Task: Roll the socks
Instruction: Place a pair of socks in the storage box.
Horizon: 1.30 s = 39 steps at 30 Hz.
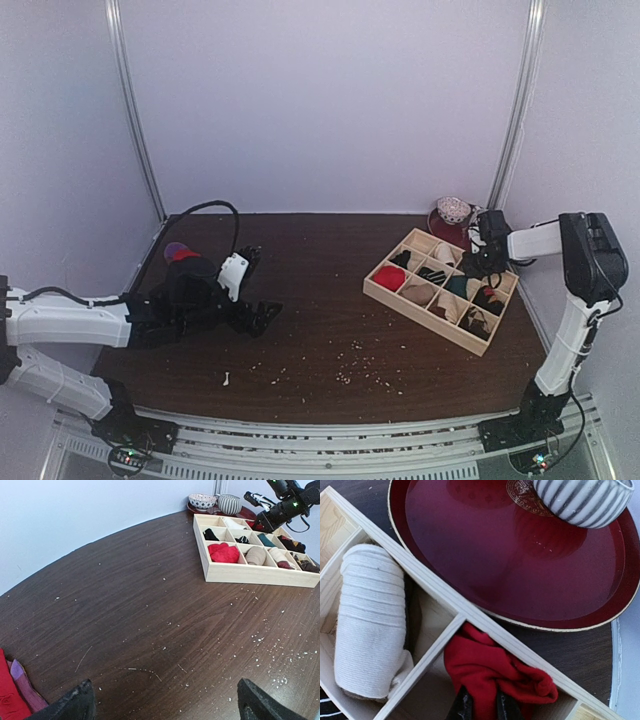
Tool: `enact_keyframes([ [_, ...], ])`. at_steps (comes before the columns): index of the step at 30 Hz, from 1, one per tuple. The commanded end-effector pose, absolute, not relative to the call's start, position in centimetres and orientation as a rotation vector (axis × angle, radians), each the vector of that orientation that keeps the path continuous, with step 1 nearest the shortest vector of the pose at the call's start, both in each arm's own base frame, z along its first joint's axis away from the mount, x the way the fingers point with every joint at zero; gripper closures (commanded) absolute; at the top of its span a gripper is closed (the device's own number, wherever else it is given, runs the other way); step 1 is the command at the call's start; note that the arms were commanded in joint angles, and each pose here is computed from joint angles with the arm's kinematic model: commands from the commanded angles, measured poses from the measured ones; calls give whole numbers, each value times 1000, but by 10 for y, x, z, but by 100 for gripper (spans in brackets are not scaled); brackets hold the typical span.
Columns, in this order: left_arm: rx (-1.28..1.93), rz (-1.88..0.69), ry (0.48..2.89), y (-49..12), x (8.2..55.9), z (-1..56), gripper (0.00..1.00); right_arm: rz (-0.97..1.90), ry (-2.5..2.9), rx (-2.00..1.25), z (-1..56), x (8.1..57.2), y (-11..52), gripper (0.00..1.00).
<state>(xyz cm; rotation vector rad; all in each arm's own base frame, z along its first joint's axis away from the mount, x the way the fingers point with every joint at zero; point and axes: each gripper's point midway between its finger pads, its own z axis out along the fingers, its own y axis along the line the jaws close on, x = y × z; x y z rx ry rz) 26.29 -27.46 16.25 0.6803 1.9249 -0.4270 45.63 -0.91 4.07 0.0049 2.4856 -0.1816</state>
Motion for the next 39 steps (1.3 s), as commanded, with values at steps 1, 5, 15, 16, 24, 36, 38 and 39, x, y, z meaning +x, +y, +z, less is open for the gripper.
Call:
enact_keyframes([
  [1, 663, -406, 1882, -275, 272, 175, 2, -147, 2765, -33, -19, 411, -11, 100],
  [5, 660, -398, 1879, -275, 273, 180, 2, -193, 2813, 0, -21, 408, -17, 88],
  [15, 655, -384, 1880, -274, 275, 182, 2, -112, 2780, 74, -9, 414, -10, 55],
  [16, 657, -384, 1881, -274, 275, 182, 2, -100, 2765, 75, -3, 417, -9, 54],
  [24, 653, -391, 1878, -275, 275, 183, 2, -61, 2646, 96, 49, 434, -6, 45],
  [36, 645, -377, 1873, -273, 276, 186, 2, 14, 2508, 95, 107, 446, 3, 45],
  [38, 640, -376, 1870, -272, 276, 187, 2, 34, 2477, 88, 117, 449, 5, 52],
  [39, 637, -376, 1869, -271, 276, 188, 2, 44, 2460, 84, 121, 450, 6, 53],
])
